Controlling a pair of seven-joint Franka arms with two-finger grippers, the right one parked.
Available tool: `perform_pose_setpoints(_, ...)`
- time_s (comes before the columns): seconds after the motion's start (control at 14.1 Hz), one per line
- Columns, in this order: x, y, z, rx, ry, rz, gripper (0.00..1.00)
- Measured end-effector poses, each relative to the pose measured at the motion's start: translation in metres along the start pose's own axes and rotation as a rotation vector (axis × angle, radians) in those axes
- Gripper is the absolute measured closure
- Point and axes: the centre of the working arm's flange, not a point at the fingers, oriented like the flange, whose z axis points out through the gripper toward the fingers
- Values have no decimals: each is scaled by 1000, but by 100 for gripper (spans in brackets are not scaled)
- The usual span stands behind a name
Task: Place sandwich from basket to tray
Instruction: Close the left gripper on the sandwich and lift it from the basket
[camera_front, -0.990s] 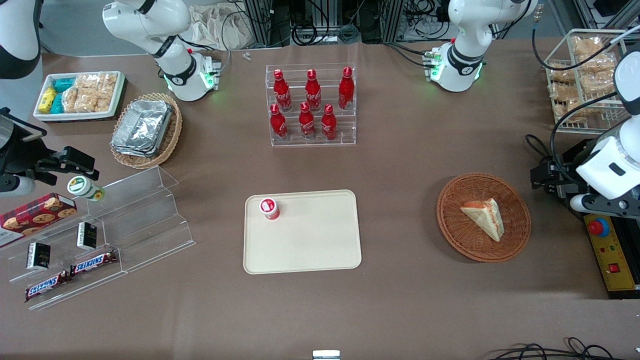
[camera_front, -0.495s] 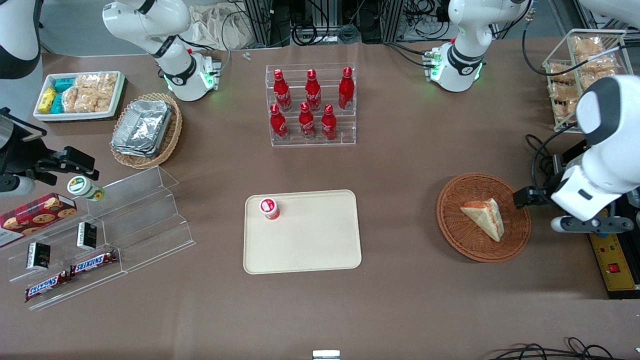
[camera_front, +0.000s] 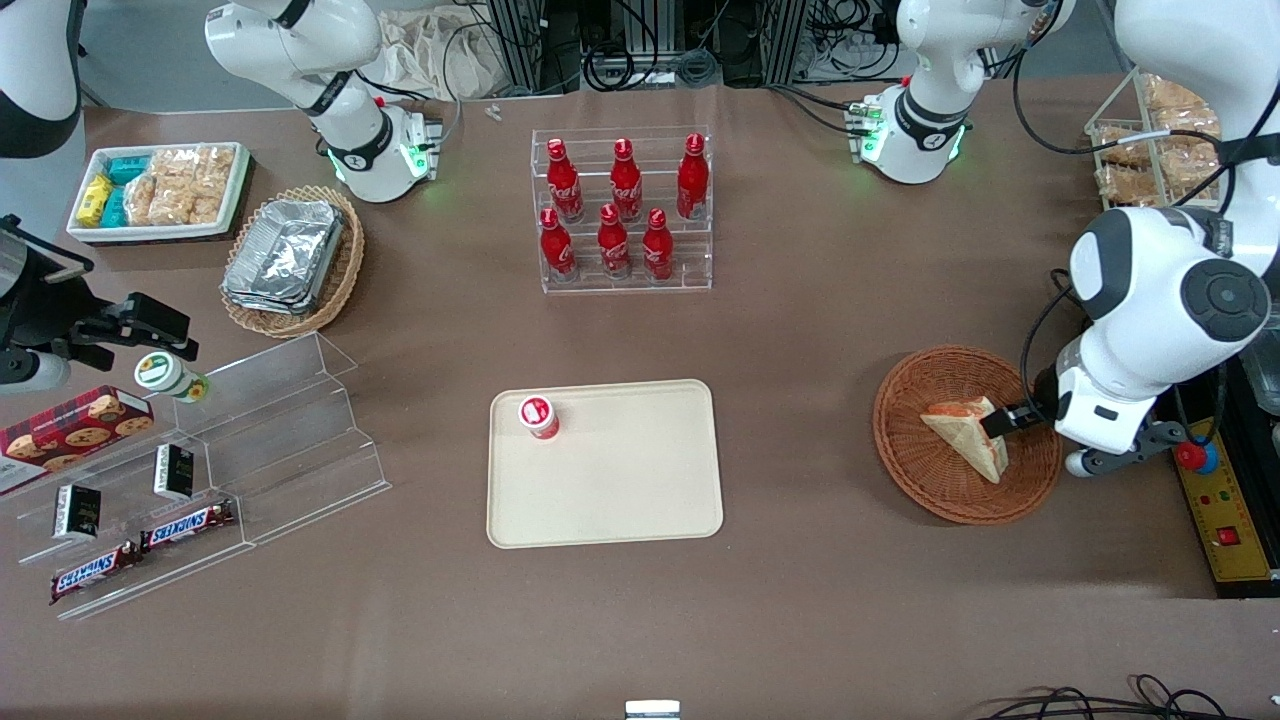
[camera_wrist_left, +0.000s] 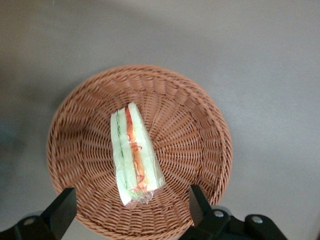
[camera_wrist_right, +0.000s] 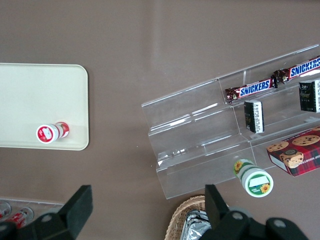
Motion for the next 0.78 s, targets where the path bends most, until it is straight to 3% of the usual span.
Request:
perform_pose_setpoints(0.35,-5,-2,49,4,-32,-210,0)
perform_pose_setpoints(0.78,-22,-9,98,-5,-36,-267,0)
